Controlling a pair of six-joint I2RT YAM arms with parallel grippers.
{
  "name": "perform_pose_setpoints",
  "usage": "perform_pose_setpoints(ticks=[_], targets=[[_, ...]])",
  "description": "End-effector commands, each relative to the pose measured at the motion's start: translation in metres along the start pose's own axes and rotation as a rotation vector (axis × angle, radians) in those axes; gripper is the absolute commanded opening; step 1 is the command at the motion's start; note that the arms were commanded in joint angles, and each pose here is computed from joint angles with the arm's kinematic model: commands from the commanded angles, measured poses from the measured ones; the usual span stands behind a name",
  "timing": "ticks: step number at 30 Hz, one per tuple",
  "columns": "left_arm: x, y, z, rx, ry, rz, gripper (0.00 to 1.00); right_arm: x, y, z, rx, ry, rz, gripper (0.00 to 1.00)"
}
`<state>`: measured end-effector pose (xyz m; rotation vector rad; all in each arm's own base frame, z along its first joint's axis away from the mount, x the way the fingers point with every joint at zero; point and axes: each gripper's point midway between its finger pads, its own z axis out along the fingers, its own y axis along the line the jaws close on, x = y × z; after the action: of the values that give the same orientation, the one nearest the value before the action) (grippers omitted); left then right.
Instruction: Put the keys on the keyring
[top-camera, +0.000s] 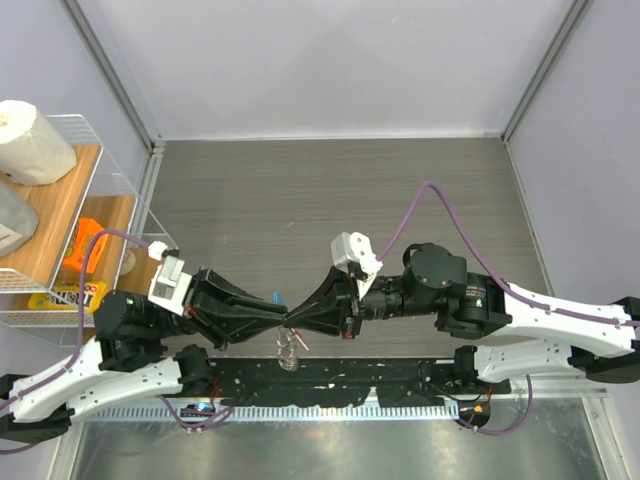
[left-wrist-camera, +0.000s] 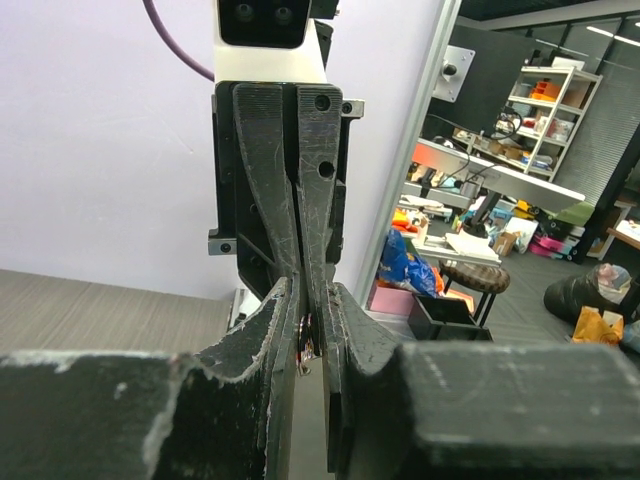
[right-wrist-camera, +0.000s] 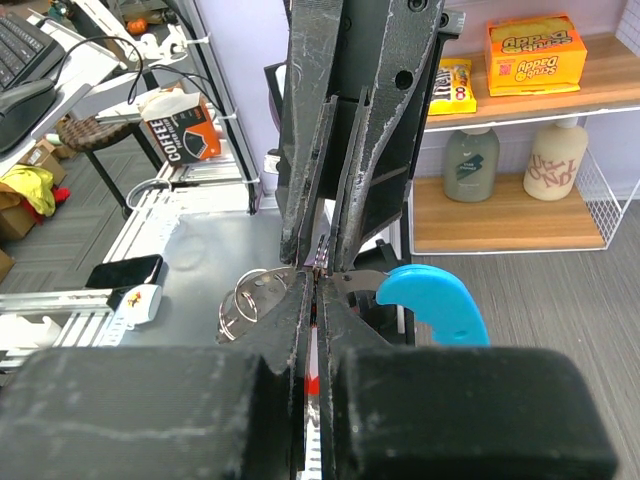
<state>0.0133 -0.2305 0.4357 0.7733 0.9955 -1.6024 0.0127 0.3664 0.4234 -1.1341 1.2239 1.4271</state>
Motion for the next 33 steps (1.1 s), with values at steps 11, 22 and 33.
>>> perform_pose_setpoints(ticks=[11, 22, 33], targets=[[-0.009, -0.001, 0.001, 0.001, -0.039, 0.012, 0.18, -0.054, 0.010, 0.000, -0.025, -0.163, -0.055, 0.06], [-0.014, 0.003, 0.004, -0.013, -0.074, 0.019, 0.00, -0.058, 0.011, -0.006, -0.023, -0.185, -0.061, 0.06], [-0.052, -0.010, 0.000, 0.037, -0.241, 0.103, 0.00, -0.069, 0.011, -0.024, 0.008, -0.242, -0.057, 0.38]])
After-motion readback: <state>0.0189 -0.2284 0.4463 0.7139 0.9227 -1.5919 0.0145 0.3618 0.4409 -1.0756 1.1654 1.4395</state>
